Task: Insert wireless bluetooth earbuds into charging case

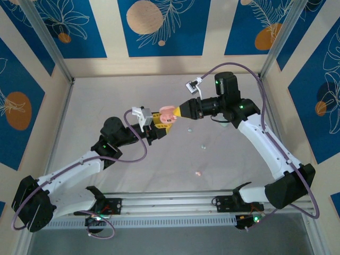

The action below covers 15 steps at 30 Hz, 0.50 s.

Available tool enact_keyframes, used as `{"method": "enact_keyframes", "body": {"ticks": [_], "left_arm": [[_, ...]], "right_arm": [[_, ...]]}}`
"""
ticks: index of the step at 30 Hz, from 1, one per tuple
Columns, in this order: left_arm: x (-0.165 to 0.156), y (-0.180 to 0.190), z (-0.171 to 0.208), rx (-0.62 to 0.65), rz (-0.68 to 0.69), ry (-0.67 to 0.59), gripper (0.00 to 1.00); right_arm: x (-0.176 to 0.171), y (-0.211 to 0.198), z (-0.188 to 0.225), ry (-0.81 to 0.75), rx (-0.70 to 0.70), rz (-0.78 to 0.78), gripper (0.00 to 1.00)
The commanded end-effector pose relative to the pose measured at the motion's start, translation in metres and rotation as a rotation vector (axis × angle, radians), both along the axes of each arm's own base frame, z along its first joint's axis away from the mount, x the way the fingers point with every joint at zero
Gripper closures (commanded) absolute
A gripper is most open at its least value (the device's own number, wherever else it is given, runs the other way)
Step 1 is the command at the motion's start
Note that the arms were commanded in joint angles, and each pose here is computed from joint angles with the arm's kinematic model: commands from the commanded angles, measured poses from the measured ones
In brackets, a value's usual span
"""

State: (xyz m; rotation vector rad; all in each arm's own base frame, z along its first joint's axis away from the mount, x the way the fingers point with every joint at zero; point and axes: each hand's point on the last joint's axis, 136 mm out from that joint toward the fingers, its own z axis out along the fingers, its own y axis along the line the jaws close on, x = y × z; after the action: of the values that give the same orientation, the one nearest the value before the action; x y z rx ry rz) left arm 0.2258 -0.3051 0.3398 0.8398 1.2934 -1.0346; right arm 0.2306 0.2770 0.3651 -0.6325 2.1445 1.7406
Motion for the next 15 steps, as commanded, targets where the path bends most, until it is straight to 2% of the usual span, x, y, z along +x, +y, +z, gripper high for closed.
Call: {"method": "enact_keyframes", "body": {"ticks": [1,9,15], "left_arm": [[-0.0095,-0.0026,0.0298,-0.059,-0.045,-0.06,0.69],[-0.0089,-0.0035,0.032,-0.07,-0.05,-0.06,0.69],[-0.0082,-0.0039,0.0308,-0.065,-0.046,-0.055,0.69]], "right_arm": [[-0.001,0.0024,0.0058,-0.039,-0.017,-0.003,0.77],[0.0013,0.0044,-0.0018,-0.042,-0.057,-0.026,0.77],[-0.0024,0.0079,0.0073,-0.051,-0.026,-0.006,0.77]]}}
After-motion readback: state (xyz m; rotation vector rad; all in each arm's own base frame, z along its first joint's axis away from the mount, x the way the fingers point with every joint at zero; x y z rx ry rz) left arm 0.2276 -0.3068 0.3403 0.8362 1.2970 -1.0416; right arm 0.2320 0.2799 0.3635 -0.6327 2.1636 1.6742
